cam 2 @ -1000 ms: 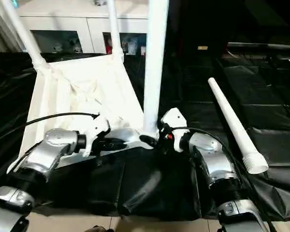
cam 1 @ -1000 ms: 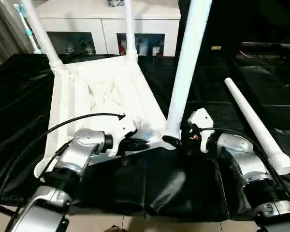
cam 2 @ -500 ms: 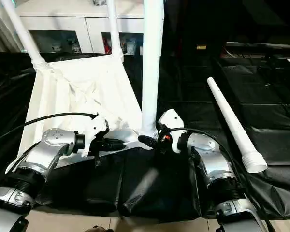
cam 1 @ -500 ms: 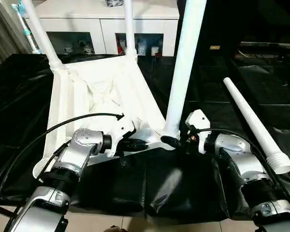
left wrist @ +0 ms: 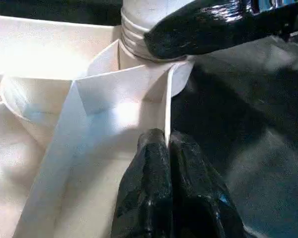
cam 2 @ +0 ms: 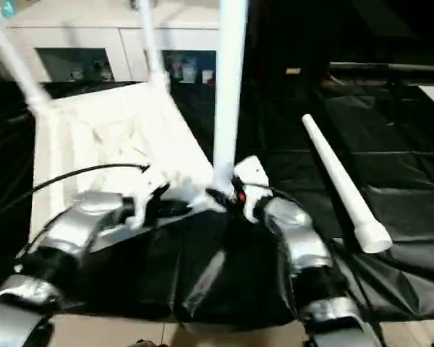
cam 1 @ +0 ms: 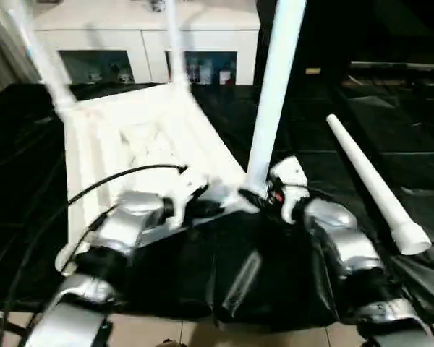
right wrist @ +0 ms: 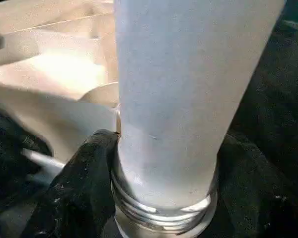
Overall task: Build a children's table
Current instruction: Rotate leg to tighten
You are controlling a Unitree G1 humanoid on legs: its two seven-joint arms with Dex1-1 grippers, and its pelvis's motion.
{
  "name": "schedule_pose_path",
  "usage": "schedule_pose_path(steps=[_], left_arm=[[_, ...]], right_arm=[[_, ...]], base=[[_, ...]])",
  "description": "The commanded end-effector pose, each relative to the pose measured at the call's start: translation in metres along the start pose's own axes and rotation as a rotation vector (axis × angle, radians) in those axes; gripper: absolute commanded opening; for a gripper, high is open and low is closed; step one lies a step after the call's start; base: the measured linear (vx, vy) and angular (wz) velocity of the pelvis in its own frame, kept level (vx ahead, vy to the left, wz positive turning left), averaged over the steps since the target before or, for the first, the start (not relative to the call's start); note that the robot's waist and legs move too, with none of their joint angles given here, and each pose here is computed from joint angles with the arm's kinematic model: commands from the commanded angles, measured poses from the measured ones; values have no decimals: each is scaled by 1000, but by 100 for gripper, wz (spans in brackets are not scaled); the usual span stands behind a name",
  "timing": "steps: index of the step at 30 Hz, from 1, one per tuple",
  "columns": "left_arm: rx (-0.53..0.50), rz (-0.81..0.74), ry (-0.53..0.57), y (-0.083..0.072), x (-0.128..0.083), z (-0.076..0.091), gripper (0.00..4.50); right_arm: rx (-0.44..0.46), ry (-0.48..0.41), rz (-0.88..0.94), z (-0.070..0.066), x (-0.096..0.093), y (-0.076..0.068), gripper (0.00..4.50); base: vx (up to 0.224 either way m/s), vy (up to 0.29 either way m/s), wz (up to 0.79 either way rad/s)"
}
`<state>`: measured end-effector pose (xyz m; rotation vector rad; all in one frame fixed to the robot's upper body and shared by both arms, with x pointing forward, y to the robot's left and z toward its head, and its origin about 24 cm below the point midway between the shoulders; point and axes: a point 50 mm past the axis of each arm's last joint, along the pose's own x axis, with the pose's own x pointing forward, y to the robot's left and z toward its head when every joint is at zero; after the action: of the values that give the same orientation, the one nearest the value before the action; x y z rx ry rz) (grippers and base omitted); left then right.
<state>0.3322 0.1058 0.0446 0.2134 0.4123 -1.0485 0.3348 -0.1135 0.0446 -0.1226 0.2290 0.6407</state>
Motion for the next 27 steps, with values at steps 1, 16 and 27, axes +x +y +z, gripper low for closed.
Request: schedule_pose_path(steps=[1, 16, 27], left_arm=[[-44, 29, -28, -8, 20, 8, 0], [-43, 168, 7, -10, 44, 18, 0], [37, 8, 4, -9, 18, 5, 0]], right_arm=[[44, 30, -41, 1, 16, 13, 266], [70, 33, -150, 13, 43, 31, 321], [-79, -1, 3, 11, 18, 7, 383]], base=[[0, 0, 0], [0, 0, 0], [0, 0, 0]])
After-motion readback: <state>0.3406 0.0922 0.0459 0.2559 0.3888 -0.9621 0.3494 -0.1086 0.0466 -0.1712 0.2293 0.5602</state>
